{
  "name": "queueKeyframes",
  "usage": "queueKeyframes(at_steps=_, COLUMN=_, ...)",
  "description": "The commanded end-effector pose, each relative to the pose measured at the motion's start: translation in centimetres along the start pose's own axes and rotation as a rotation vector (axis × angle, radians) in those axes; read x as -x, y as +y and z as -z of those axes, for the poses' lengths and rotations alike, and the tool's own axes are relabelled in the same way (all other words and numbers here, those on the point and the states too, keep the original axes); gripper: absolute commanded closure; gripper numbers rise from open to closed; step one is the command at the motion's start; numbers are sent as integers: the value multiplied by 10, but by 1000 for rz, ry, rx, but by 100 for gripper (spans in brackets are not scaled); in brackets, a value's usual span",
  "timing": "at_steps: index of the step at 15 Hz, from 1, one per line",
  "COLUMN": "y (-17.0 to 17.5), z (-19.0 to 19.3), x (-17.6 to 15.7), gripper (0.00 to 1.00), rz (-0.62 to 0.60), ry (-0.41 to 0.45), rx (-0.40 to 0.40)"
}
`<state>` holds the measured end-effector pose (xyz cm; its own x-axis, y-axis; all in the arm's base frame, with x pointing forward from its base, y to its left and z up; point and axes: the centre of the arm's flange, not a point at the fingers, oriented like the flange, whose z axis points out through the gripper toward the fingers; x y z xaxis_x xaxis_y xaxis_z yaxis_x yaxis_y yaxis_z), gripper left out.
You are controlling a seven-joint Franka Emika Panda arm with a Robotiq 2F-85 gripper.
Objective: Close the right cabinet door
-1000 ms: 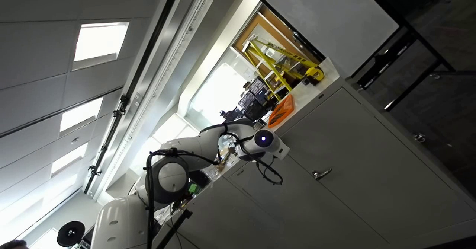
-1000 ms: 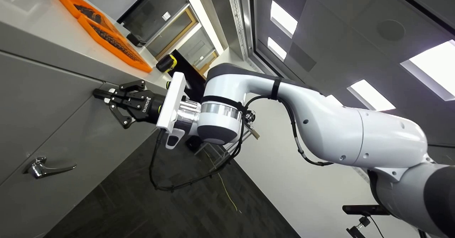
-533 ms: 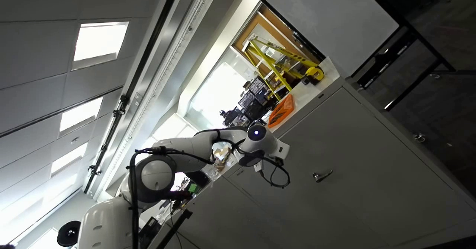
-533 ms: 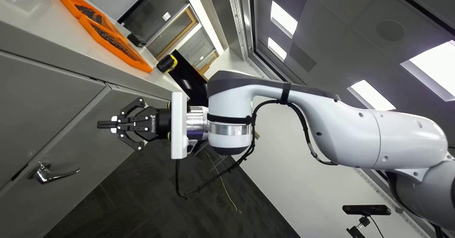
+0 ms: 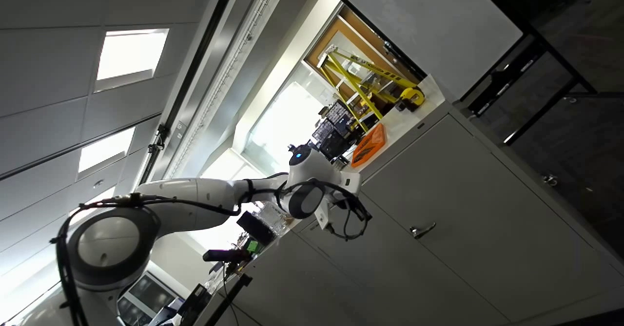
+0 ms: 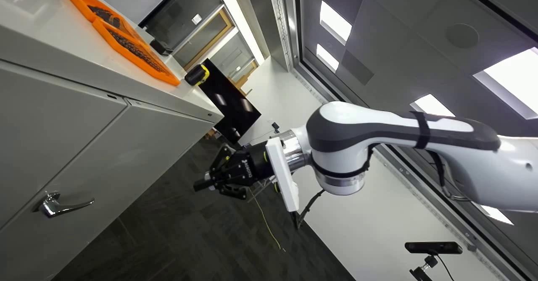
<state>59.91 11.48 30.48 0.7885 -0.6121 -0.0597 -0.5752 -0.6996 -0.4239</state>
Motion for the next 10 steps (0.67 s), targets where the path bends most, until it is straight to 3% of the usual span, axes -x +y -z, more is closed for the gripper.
queueKeyframes(at_steps=1, y=20, z=53, x=25, gripper=97, rz=55, ry=4, rx=67)
queueKeyframes(at_steps=4, y=26, z=69, x=31, gripper=98, rz=94, ry=-3, rx=95)
queueKeyframes(at_steps=6, y=20, z=55, x=20, gripper=73, rz=95, ry=2, rx=83)
queueKeyframes(at_steps=7, y=20, z=58, x=21, gripper=96, rz=96, ry=1, rx=81)
queueKeyframes(at_steps=10, y=21, z=54, x=21, gripper=74, rz=95, ry=-4, rx=85)
